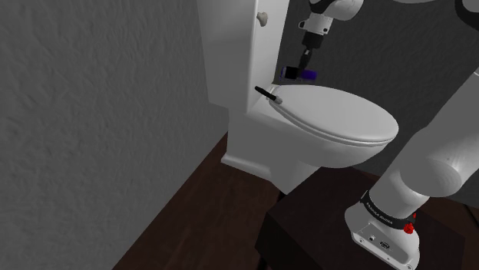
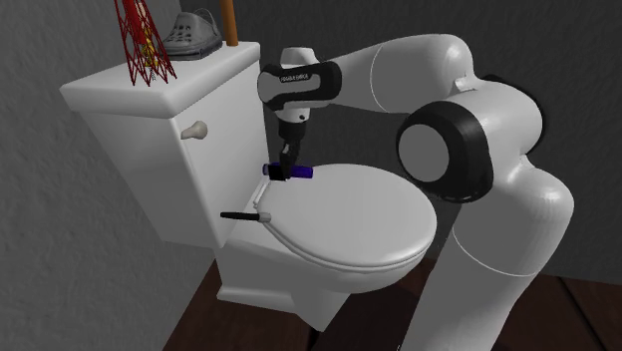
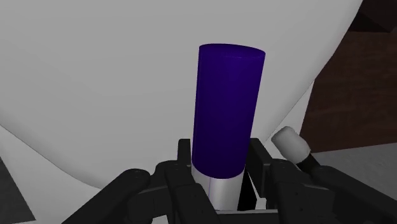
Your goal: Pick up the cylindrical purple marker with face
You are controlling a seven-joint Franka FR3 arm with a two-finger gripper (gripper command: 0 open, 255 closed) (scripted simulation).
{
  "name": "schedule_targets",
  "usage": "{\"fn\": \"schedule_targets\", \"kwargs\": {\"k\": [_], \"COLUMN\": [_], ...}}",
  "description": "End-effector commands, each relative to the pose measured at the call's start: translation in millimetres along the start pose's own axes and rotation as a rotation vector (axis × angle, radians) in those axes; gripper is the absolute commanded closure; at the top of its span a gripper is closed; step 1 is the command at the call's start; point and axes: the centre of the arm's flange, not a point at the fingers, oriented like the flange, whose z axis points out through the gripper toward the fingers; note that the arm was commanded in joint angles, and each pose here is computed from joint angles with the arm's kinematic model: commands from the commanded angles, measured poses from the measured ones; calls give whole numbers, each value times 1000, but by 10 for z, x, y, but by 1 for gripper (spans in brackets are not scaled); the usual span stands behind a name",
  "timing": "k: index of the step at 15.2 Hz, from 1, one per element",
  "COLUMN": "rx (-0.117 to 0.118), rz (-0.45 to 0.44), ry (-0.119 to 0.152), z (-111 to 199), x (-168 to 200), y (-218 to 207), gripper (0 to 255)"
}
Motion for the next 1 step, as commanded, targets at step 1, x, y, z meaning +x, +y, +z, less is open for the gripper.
{"fn": "schedule_targets", "kwargs": {"k": [1], "rx": [0], "rz": [0], "ry": [0], "z": [-33], "x": [4], "y": [-6], "gripper": [255]}}
